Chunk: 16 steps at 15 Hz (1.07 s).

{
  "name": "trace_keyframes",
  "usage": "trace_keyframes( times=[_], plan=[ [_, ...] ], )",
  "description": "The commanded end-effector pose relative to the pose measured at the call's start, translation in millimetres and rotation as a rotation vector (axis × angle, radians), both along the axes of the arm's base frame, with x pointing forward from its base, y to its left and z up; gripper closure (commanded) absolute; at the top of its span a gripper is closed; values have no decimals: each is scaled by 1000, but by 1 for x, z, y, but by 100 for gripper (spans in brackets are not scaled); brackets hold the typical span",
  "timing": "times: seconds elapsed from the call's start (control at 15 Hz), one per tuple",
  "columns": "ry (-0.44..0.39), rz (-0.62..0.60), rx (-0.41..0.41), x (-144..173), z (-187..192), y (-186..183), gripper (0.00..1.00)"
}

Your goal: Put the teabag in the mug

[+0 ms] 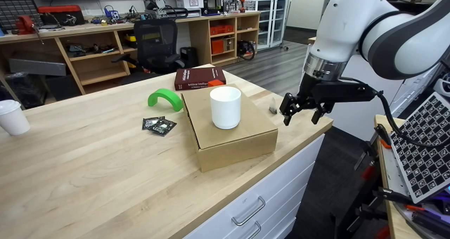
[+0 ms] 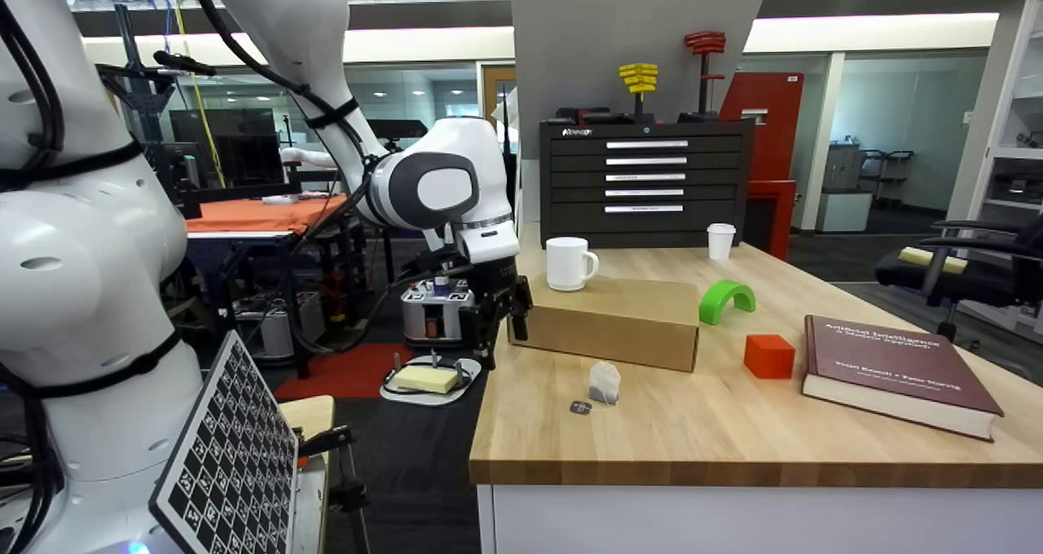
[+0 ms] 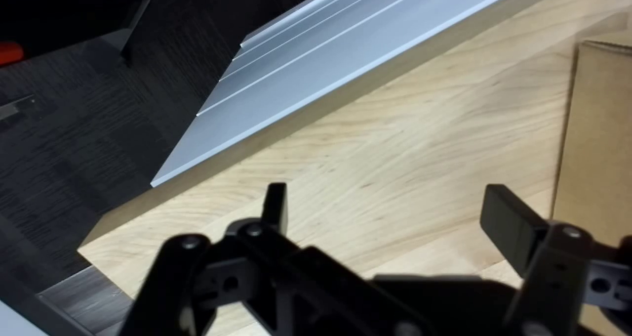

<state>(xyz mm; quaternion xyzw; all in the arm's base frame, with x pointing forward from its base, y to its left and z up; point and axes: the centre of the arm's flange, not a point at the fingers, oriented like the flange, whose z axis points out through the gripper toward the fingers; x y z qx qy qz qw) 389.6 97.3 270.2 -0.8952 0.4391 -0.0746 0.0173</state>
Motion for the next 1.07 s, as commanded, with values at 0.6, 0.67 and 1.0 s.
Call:
trace_keyframes(
  times=[0.6,0.67,1.0],
  plan=[
    [-115,10,-9,38,43,-12,0],
    [-131,-5,-21,50,45,-18,0],
    [-159,-134,-45,90,51,-77,0]
  ],
)
